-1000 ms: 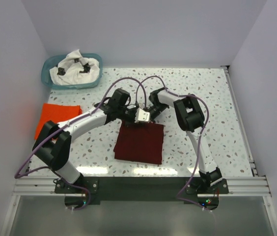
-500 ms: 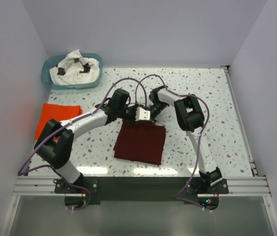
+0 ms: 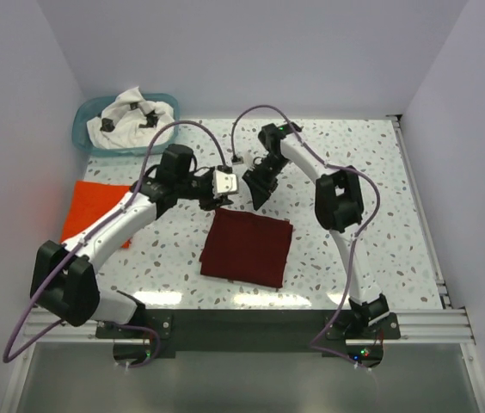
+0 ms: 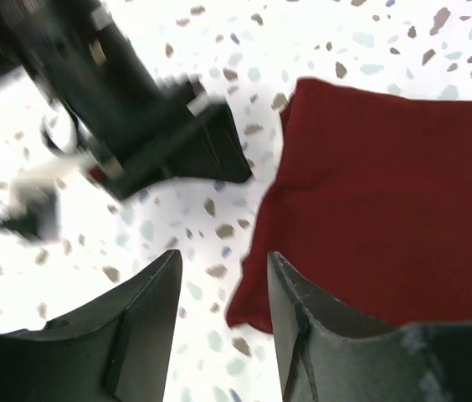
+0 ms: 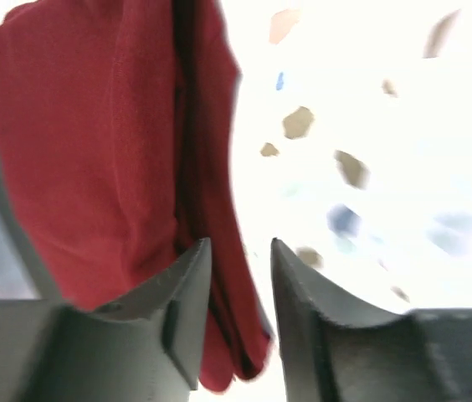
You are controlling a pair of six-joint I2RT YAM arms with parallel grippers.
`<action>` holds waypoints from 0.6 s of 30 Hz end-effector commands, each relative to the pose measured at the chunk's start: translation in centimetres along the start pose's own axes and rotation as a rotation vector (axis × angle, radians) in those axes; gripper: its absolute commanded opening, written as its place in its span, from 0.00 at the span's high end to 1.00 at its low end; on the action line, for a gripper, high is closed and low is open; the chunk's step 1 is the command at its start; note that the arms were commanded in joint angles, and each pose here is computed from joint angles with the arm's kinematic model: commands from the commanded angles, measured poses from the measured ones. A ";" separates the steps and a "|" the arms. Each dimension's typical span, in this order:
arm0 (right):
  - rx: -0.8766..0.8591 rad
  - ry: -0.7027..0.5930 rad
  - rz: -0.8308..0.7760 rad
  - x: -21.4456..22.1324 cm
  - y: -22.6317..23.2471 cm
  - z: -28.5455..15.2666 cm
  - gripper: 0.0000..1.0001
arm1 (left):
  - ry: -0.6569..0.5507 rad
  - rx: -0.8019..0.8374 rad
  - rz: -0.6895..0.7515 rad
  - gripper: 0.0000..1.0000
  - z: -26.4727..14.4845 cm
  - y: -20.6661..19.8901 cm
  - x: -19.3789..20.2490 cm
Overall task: Fold and stack the t-shirts
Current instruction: Fold the tshirt
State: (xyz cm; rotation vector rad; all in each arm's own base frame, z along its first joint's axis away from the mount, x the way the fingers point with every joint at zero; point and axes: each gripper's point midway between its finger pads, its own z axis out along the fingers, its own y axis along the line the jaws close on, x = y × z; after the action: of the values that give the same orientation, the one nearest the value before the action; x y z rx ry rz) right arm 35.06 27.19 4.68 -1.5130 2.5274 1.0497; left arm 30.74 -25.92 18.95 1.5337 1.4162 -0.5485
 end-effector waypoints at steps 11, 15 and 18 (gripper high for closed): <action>0.034 -0.010 -0.050 6.1 2.1 -9.4 0.43 | 0.145 0.266 -0.456 0.34 0.7 1.0 7.7; 0.011 -0.036 -0.076 6.4 2.1 -8.1 0.35 | 0.162 0.313 -0.490 0.33 1.5 2.1 9.2; -0.014 -0.035 -0.083 6.9 1.5 -6.9 0.33 | 0.191 0.341 -0.506 0.32 2.3 2.2 10.5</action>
State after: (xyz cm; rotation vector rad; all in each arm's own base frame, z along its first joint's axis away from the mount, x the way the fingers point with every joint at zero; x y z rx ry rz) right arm 34.32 17.63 6.93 -1.5109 2.4853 0.9762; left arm 35.93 -22.19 9.07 1.4822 1.9783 -0.9559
